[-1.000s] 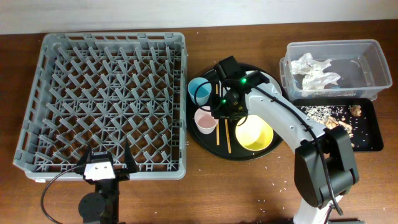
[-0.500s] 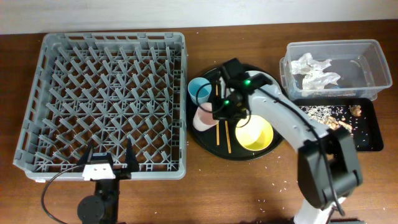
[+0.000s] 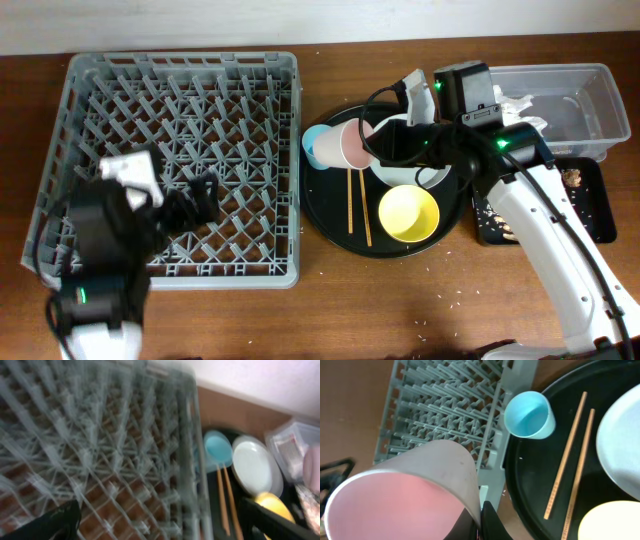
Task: Sort waste into correct bins and load items into the dishwasher rack
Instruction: 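Hand the pink cup from the right gripper to the left gripper, then place the pink cup upside down in the rack with the left gripper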
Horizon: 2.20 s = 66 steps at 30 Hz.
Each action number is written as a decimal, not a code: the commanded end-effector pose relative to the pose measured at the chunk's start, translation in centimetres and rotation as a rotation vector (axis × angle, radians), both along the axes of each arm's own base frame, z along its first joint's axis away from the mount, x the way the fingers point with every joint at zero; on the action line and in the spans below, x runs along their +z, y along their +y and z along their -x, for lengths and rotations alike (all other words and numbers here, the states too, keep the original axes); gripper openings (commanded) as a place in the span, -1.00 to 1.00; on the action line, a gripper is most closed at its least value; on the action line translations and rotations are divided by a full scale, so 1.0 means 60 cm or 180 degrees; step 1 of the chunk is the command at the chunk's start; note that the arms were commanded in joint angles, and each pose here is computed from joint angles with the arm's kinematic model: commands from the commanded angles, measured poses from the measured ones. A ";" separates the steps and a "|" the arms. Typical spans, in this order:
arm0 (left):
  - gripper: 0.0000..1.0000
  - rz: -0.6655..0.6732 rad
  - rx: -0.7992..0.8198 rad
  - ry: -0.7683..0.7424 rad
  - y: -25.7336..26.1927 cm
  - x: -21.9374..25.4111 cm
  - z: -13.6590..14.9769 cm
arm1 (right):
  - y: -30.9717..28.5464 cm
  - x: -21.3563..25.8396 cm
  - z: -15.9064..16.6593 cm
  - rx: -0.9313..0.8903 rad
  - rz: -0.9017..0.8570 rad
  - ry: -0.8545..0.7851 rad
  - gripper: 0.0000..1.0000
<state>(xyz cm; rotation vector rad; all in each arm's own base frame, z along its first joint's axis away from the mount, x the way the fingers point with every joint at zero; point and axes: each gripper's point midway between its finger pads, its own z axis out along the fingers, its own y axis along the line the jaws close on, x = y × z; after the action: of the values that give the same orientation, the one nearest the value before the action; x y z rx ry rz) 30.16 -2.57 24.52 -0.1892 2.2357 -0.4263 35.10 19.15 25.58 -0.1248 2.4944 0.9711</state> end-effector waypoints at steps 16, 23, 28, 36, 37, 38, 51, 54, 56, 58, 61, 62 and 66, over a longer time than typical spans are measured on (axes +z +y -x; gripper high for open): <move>0.99 0.3216 -0.2372 0.1005 -0.196 0.011 -0.049 | 0.082 0.051 0.009 0.0937 -0.0967 -0.0371 -0.92; 0.82 0.3268 -0.2490 0.0967 -0.197 0.019 -0.042 | 0.129 0.017 -0.001 0.1184 -0.1141 -0.0234 -0.92; 0.54 0.3264 -0.2481 0.0970 -0.197 0.019 -0.043 | 0.201 -0.003 0.014 0.1412 -0.1231 -0.0153 -0.92; 0.58 0.3270 -0.2478 0.0978 -0.197 0.019 -0.042 | 0.253 -0.028 0.026 0.1576 -0.1279 -0.0085 -0.91; 0.73 0.3270 -0.2478 0.0978 -0.197 0.019 -0.042 | 0.259 -0.026 0.030 0.1610 -0.1287 -0.0102 -0.91; 0.88 0.3270 -0.2478 0.0978 -0.197 0.019 -0.042 | 0.260 -0.025 0.031 0.1620 -0.1292 -0.0115 -0.92; -0.07 0.3271 -0.2477 0.0977 -0.197 0.019 -0.042 | 0.264 -0.030 0.023 0.1516 -0.1213 -0.0155 0.01; -0.31 0.2977 -0.2472 0.0685 -0.194 0.017 -0.064 | 0.215 -0.049 -0.015 0.1237 -0.1071 -0.0108 0.68; -0.32 0.2652 -0.2076 0.0608 -0.184 -0.005 -0.096 | 0.164 -0.069 -0.038 0.1059 -0.0943 -0.0051 0.75; -0.31 0.2316 -0.1634 0.0556 -0.166 -0.020 -0.126 | 0.101 -0.105 -0.059 0.0734 -0.0662 0.0117 0.86; -0.31 0.1381 -0.1018 0.0778 -0.135 -0.048 -0.144 | 0.024 -0.148 -0.064 0.0360 -0.0029 0.0250 0.97; -0.32 0.0861 -0.0804 0.0930 -0.121 -0.057 -0.139 | 0.000 -0.158 -0.064 0.0183 0.0250 0.0281 0.99; -0.32 -0.0555 -0.0445 0.1248 -0.108 -0.060 -0.101 | -0.127 -0.162 -0.061 -0.0596 0.1489 0.0247 0.97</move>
<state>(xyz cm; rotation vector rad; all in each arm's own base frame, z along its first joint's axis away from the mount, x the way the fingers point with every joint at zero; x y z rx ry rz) 36.03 -12.19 20.75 -0.1049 2.6622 -0.8065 37.25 16.39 13.56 -0.0553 2.7869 0.7163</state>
